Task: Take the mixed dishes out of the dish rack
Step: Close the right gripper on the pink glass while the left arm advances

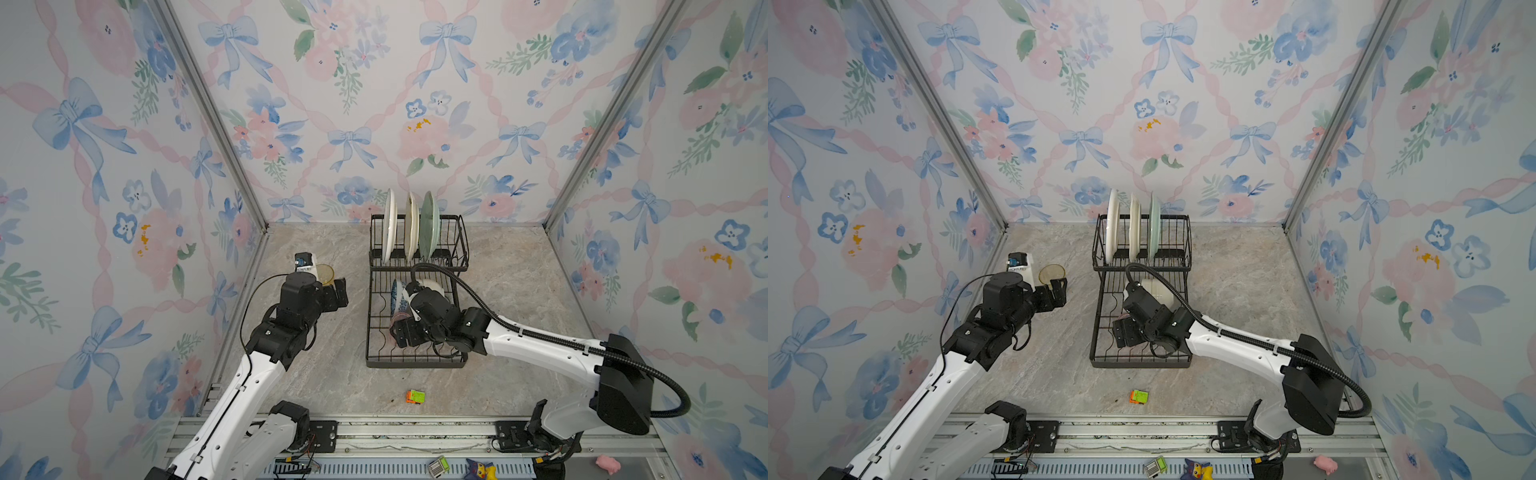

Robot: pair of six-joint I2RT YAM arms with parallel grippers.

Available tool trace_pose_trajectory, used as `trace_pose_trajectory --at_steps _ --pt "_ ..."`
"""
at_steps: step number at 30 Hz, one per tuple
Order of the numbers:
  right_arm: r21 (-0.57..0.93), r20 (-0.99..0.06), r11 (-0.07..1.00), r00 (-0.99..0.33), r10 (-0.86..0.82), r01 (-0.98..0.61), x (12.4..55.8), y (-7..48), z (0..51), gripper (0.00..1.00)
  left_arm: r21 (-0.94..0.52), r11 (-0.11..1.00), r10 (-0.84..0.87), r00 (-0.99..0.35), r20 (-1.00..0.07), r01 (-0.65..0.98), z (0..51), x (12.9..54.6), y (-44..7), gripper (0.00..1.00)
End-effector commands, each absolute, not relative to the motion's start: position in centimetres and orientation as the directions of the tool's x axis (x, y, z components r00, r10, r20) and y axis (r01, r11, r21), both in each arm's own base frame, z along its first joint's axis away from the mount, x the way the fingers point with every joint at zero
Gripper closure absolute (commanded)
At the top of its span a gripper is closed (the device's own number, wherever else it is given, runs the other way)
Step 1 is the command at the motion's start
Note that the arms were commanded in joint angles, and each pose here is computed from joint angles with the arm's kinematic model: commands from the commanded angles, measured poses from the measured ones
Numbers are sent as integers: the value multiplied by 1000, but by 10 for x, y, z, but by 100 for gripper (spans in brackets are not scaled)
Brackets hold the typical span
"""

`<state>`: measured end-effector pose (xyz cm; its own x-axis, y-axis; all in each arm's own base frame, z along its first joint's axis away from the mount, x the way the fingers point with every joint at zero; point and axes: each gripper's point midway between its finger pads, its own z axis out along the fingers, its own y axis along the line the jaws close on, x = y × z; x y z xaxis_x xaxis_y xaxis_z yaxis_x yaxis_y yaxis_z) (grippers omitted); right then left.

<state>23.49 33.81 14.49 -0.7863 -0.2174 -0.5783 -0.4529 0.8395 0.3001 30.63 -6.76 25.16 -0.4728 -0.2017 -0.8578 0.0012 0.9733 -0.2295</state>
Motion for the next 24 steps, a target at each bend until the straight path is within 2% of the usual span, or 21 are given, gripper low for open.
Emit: trace_pose_trajectory --at_steps 1,11,24 --pt "309 -602 843 -777 -185 -441 242 351 156 10 -234 972 -209 -483 -850 -8 245 304 -68 2" --pt "233 -592 883 -780 -204 -408 250 345 144 10 -247 969 -219 -504 -836 -12 235 304 -70 2" --pt "209 -559 888 -795 -235 -410 245 350 122 12 -259 966 -224 -492 -841 3 241 305 -72 2"
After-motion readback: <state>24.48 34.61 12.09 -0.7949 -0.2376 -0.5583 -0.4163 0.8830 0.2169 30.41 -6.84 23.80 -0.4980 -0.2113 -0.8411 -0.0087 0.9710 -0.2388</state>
